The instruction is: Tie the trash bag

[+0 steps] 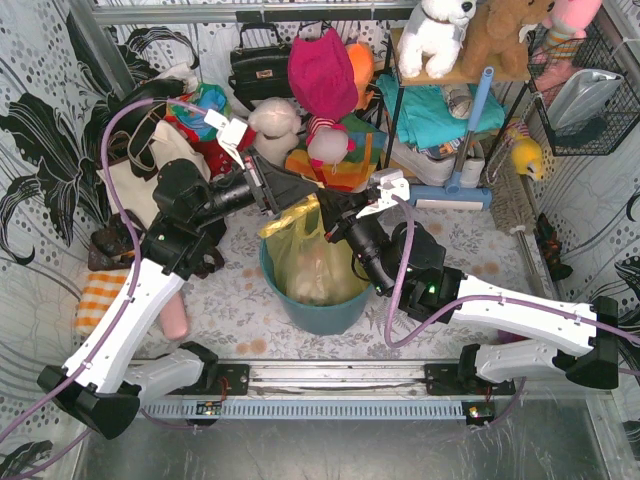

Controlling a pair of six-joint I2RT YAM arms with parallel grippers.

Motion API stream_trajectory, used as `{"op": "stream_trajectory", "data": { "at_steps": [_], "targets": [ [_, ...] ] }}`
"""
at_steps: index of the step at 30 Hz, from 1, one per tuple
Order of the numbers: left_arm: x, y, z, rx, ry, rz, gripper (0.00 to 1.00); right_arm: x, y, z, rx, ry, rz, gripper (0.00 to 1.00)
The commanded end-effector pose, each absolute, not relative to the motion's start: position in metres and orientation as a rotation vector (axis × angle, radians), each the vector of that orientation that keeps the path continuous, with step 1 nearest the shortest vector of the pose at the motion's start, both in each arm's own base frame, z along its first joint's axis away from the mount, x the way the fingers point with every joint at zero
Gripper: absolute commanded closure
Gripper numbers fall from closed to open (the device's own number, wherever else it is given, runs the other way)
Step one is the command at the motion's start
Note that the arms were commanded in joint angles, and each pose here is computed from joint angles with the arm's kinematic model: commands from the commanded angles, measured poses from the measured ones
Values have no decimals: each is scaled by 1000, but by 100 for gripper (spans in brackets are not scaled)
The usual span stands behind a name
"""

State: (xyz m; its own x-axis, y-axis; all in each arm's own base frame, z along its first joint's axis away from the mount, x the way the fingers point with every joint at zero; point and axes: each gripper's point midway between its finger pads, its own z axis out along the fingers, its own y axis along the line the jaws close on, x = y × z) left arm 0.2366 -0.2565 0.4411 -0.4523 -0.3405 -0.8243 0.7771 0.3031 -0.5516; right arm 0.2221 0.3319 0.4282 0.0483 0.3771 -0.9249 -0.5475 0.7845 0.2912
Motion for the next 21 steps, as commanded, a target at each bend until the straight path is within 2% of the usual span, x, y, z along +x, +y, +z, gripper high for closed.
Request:
{"op": "stream_trajectory", "data": {
  "at_steps": [1,9,16,21],
  "targets": [
    [240,-253,474,419,1428,-1332,68,213,333,444,-137,1310,796,100],
    [253,-243,481,346,1413,-1238,72,212,334,439,-139,1324,806,100],
    [269,-234,478,241,1452,-1181,61,211,333,436,-142,1332,811,100],
    [245,-244,483,330,1456,-1288,51,214,326,437,-112,1335,791,100]
  ]
}}
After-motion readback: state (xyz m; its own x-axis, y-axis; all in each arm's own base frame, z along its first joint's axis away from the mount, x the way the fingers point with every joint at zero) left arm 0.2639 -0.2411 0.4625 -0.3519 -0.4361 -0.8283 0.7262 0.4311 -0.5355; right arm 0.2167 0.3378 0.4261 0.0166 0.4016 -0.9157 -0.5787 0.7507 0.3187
